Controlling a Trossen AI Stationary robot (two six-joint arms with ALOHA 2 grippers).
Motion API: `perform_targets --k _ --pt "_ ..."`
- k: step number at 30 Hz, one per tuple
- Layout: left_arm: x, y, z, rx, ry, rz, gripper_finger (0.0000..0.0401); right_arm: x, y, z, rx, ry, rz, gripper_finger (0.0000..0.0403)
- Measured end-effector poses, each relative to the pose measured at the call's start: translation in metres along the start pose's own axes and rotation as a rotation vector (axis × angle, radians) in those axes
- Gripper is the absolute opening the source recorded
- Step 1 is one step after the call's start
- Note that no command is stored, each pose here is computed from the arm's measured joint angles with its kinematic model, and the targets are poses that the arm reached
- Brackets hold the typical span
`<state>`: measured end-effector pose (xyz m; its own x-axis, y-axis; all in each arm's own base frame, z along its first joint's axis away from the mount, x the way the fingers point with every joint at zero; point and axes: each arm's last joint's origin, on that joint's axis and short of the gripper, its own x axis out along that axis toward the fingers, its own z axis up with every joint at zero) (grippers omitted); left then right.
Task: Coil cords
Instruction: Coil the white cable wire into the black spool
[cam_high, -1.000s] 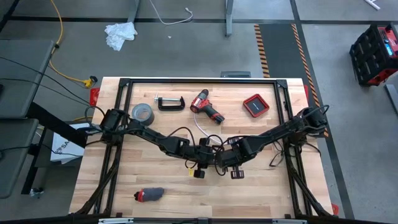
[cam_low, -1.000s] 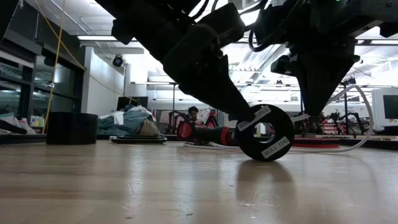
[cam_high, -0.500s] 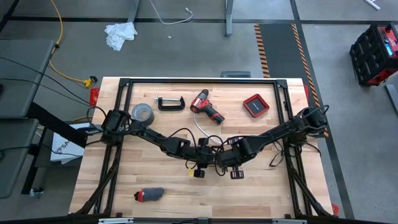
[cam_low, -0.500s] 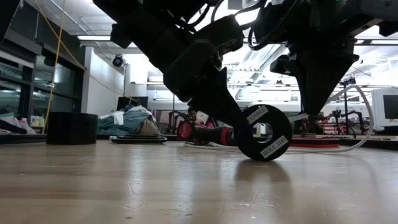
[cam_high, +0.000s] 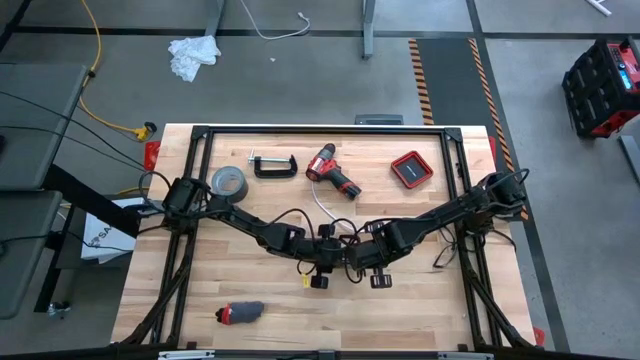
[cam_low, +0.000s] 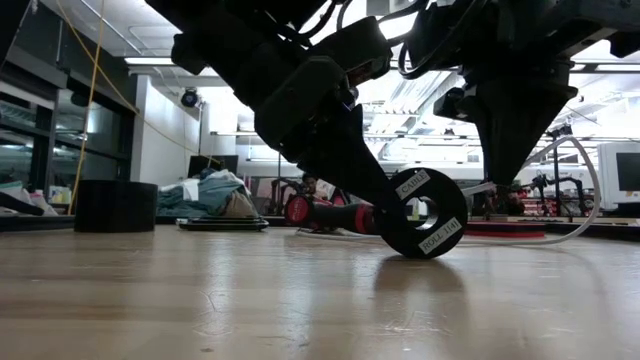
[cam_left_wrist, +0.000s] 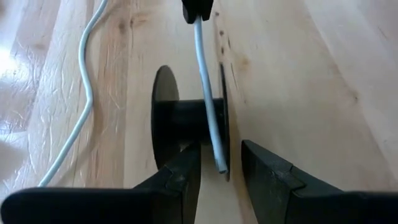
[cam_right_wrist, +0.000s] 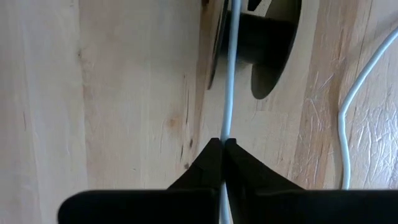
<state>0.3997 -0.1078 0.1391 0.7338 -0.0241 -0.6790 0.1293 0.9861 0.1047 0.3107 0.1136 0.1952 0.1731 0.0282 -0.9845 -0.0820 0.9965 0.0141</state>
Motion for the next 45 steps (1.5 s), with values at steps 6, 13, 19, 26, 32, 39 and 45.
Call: perform_targets --k 6,13,19,26,32,39,45 --pt "0.0 0.0 0.0 0.017 -0.005 0.019 0.0101 0.0 0.0 0.0 0.002 0.0 0.001 0.0" --pt "0.0 0.0 0.001 0.018 -0.007 0.018 0.0087 0.0 0.0 0.0 0.002 -0.002 0.006 0.0" --pt "-0.001 0.0 0.001 0.035 -0.007 0.025 0.0083 0.0 0.0 0.0 0.002 -0.002 0.006 0.0" --pt "-0.001 -0.001 0.001 0.036 -0.007 0.037 0.0014 0.0 0.0 0.0 0.003 -0.001 0.009 0.0" --pt "-0.001 -0.001 0.001 0.026 -0.004 0.037 0.0007 0.0 0.001 0.0 0.003 -0.002 0.016 0.0" --pt "-0.002 -0.002 -0.003 -0.055 0.039 0.023 0.0003 -0.008 0.002 0.007 0.092 -0.03 0.025 0.0" --pt "-0.012 -0.001 -0.001 -0.095 0.071 0.006 0.0002 -0.041 0.001 0.02 0.123 -0.143 0.02 0.0032"
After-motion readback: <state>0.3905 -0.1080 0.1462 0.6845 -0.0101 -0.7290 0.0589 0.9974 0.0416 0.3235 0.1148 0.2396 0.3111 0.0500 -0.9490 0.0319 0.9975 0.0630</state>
